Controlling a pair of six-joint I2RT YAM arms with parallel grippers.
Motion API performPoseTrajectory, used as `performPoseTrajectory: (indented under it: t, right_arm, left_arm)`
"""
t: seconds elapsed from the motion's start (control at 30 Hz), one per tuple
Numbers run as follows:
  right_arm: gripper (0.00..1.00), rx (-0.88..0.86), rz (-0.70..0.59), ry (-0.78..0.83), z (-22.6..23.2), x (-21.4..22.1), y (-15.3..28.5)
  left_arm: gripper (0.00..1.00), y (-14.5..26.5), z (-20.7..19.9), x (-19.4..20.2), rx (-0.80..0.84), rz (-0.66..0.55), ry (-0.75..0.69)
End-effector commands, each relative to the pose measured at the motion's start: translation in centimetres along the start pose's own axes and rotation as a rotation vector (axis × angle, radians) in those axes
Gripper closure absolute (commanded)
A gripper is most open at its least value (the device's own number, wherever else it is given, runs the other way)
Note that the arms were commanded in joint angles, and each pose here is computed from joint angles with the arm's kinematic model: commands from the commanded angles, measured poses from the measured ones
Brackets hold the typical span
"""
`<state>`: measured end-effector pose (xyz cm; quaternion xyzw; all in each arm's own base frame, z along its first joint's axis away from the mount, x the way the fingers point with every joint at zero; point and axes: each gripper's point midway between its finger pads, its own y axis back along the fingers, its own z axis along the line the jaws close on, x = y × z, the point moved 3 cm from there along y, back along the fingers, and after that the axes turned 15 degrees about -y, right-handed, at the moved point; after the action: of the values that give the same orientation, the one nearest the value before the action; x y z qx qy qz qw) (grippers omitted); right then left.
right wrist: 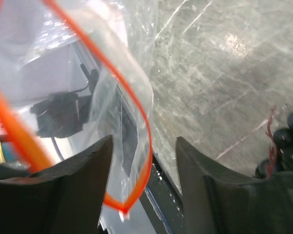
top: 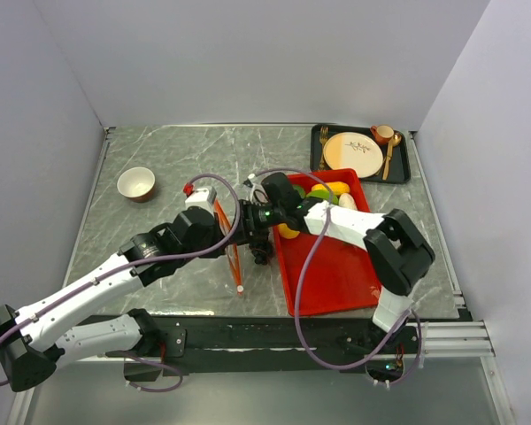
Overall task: Place the food in the zip-top bag and seal the zipper
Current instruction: Pick up the fake fruit from the center of the board.
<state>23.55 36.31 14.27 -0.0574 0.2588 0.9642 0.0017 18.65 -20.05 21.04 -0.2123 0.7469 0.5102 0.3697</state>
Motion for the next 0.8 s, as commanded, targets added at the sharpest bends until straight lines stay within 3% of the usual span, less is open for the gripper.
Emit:
performPoseTrajectory:
  t: [0.0,0.07,0.1,0.17,0.33,0.57,0.63,0.73,0.77]
  right_arm:
    - [0.57,-0.048,0.012,0.031,1.5,-0.5,-0.8]
    - [0.89,-0.030,-0.022,0.048,1.3,-0.9,-0.8]
    - [1.00,0.006,-0.040,0.041,0.8,-1.0,-0.5]
    - [1.00,0.120,-0.165,0.064,-0.4,-2.3,0.3]
    - [1.00,0.368,-0.338,0.043,-3.5,-3.6,2.7]
    - [0.99,0.299,-0.264,0.077,-2.4,-2.8,1.4]
    - [0.94,0.266,-0.239,0.101,-1.7,-2.5,1.1]
    - [0.77,0.282,-0.243,0.122,-1.3,-2.7,1.4]
    - [0.64,0.299,-0.245,0.124,-1.4,-2.7,1.7]
  left_arm:
    - [0.99,0.3,-0.2,-0.6,0.030,-0.050,0.035]
    - [0.99,0.3,0.4,-0.6,-0.009,-0.062,0.050]
    - [0.99,0.2,1.0,-0.1,-0.044,-0.045,0.068]
    - [0.99,-0.1,2.3,0.3,-0.124,-0.027,0.117]
    - [0.99,-0.2,6.2,2.1,-0.364,0.078,0.160]
    - [0.99,-0.7,6.0,1.6,-0.343,0.063,0.169]
    - [0.99,-0.4,6.0,0.8,-0.346,0.037,0.176]
    - [0.99,0.1,6.5,0.1,-0.378,0.009,0.179]
    - [0.99,0.4,6.5,-0.4,-0.382,0.002,0.180]
